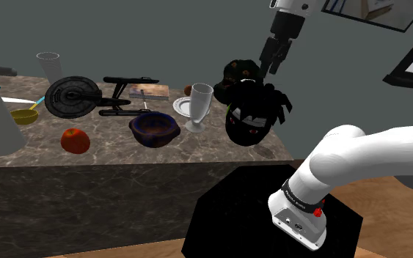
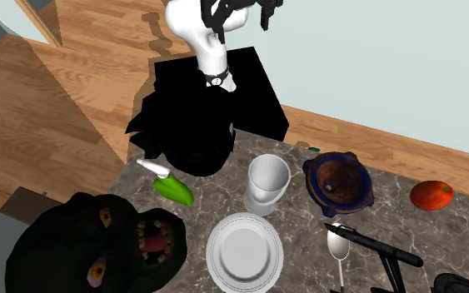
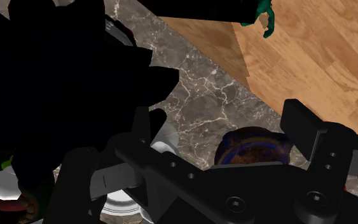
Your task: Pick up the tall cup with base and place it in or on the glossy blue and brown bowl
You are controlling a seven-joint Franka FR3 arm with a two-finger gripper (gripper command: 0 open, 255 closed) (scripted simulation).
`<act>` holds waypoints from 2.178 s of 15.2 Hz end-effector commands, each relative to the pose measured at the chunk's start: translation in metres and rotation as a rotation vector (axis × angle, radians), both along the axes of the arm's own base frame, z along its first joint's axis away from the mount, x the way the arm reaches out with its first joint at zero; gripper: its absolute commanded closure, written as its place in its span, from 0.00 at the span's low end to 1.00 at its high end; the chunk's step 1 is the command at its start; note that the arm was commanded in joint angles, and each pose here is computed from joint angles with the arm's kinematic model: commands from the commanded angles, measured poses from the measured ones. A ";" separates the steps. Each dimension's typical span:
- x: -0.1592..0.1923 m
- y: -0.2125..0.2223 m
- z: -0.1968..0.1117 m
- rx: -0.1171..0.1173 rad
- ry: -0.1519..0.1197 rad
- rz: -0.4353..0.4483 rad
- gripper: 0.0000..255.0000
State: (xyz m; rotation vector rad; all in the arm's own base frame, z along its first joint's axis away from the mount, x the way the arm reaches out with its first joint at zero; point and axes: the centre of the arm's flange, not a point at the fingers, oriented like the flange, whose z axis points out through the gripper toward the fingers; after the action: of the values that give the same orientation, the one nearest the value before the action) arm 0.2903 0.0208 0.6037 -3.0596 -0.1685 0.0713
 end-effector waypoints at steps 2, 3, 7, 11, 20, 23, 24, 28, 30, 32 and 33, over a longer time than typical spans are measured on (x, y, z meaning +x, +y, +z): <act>0.011 0.003 -0.007 -0.004 -0.002 0.000 0.00; 0.021 0.006 -0.014 -0.008 -0.003 0.001 0.00; 0.063 0.016 -0.043 -0.024 -0.010 0.002 0.00; 0.106 0.027 -0.072 -0.041 -0.017 0.003 0.00; 0.202 0.049 -0.136 -0.077 -0.031 0.006 0.00; 0.229 0.054 -0.154 -0.087 -0.035 0.007 0.00; 0.229 0.054 -0.159 -0.087 -0.035 0.007 0.00; 0.228 0.054 -0.180 -0.087 -0.035 0.007 0.00; 0.228 0.054 -0.190 -0.087 -0.035 0.007 0.00; 0.228 0.054 -0.194 -0.087 -0.035 0.007 0.00; 0.228 0.054 -0.194 -0.087 -0.035 0.007 0.00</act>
State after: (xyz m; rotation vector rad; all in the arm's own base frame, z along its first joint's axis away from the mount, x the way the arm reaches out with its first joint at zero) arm 0.5186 0.0749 0.4112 -3.1490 -0.1828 0.0261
